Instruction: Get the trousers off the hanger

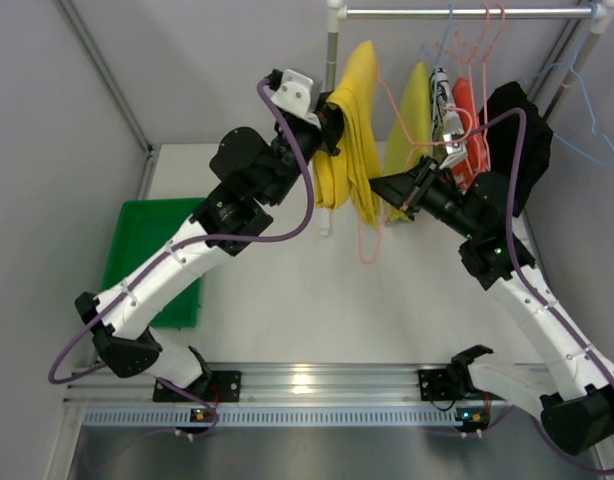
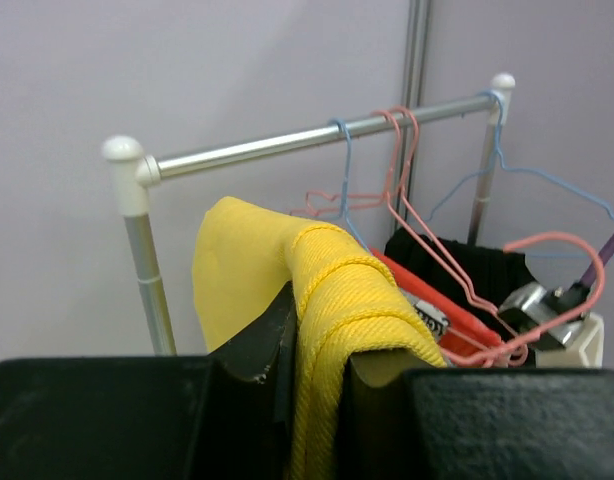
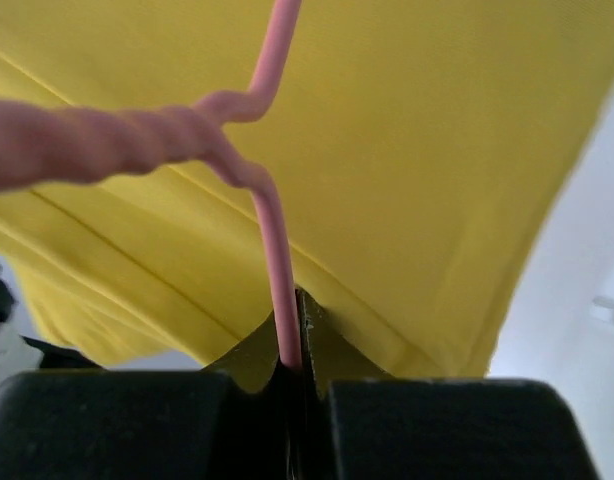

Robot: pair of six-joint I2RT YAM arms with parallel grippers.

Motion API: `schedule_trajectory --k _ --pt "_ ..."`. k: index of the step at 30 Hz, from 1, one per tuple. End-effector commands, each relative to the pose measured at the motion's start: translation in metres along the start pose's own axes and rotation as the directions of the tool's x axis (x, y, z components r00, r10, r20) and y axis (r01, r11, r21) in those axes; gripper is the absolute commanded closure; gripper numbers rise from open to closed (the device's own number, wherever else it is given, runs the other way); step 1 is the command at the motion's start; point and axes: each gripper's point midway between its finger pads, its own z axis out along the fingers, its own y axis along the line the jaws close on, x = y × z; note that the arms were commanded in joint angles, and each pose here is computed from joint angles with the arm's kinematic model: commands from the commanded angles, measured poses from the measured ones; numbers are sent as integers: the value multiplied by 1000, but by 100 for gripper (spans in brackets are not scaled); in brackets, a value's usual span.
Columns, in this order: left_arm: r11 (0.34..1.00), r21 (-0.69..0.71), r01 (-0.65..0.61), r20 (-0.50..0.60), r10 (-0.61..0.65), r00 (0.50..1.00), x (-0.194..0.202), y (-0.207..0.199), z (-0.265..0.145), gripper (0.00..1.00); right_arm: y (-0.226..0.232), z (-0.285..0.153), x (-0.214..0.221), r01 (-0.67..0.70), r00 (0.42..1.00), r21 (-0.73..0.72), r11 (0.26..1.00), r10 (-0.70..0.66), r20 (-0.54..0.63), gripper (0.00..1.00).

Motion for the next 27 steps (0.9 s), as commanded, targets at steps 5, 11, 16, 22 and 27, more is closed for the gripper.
schedule_trajectory --k 5,11,16,22,27 --pt "990 -123 68 460 -4 888 -185 42 -35 100 -28 -2 12 69 998 61 996 -68 -16 100" --pt "968 -250 24 508 110 855 -225 70 -67 100 -30 -2 15 64 998 63 996 -62 -30 100" --pt "901 -433 -35 455 252 854 -233 118 -97 100 -21 -2 18 88 995 39 995 -86 -45 100" --pt "711 -691 -129 314 456 833 -227 193 -175 100 -15 -6 22 116 991 29 993 -114 -69 100" --pt "481 -826 -292 77 610 788 -198 226 -253 100 -9 -6 24 139 986 15 990 -137 -95 100"
